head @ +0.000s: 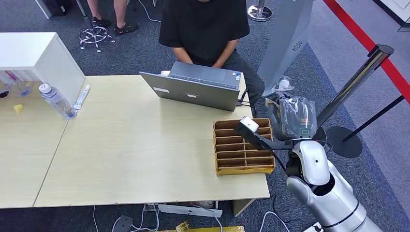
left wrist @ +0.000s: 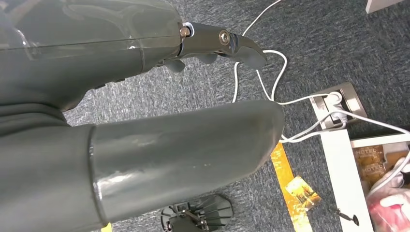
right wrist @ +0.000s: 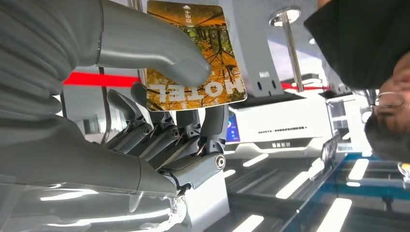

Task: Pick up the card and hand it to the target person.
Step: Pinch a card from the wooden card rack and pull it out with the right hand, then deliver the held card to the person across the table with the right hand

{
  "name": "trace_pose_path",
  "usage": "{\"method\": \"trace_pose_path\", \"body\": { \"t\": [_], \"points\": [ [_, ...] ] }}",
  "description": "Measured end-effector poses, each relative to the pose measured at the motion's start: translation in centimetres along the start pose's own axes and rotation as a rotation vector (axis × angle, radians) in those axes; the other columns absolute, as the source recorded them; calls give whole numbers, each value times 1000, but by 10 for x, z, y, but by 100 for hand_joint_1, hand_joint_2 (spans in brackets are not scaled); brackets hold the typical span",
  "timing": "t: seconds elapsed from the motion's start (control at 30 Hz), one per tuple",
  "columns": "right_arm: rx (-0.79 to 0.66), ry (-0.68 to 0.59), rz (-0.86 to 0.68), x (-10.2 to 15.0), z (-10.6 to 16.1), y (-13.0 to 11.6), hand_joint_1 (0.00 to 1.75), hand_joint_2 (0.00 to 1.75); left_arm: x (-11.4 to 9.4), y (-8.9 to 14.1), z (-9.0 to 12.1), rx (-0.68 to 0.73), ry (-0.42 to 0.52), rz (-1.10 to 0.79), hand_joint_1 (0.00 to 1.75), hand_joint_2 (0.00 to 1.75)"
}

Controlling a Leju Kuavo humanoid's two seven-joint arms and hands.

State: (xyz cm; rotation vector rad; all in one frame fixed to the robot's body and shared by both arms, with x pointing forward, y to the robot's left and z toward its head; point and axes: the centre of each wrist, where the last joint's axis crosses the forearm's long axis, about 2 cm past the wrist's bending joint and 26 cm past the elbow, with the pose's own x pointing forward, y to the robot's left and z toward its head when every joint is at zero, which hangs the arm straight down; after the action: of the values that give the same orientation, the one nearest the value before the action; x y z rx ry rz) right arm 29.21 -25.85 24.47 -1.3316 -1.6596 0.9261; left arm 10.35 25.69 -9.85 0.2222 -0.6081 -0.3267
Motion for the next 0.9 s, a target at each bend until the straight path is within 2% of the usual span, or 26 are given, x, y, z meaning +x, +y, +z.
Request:
{"method": "trace_pose_path", "body": {
  "t": [0.43, 0.57, 0.9],
  "points": [
    [-52, 22, 13, -22, -7, -5, 154, 175, 2, -1, -1, -5, -2, -15, 0, 0],
    [-53, 26, 21, -28, -8, 2, 147, 175, 3, -1, -1, -5, 1, -16, 0, 0],
    [9, 63, 76, -42, -7, 25, 150, 175, 5, -1, -1, -11, -3, -29, 0, 0]
  ]
}}
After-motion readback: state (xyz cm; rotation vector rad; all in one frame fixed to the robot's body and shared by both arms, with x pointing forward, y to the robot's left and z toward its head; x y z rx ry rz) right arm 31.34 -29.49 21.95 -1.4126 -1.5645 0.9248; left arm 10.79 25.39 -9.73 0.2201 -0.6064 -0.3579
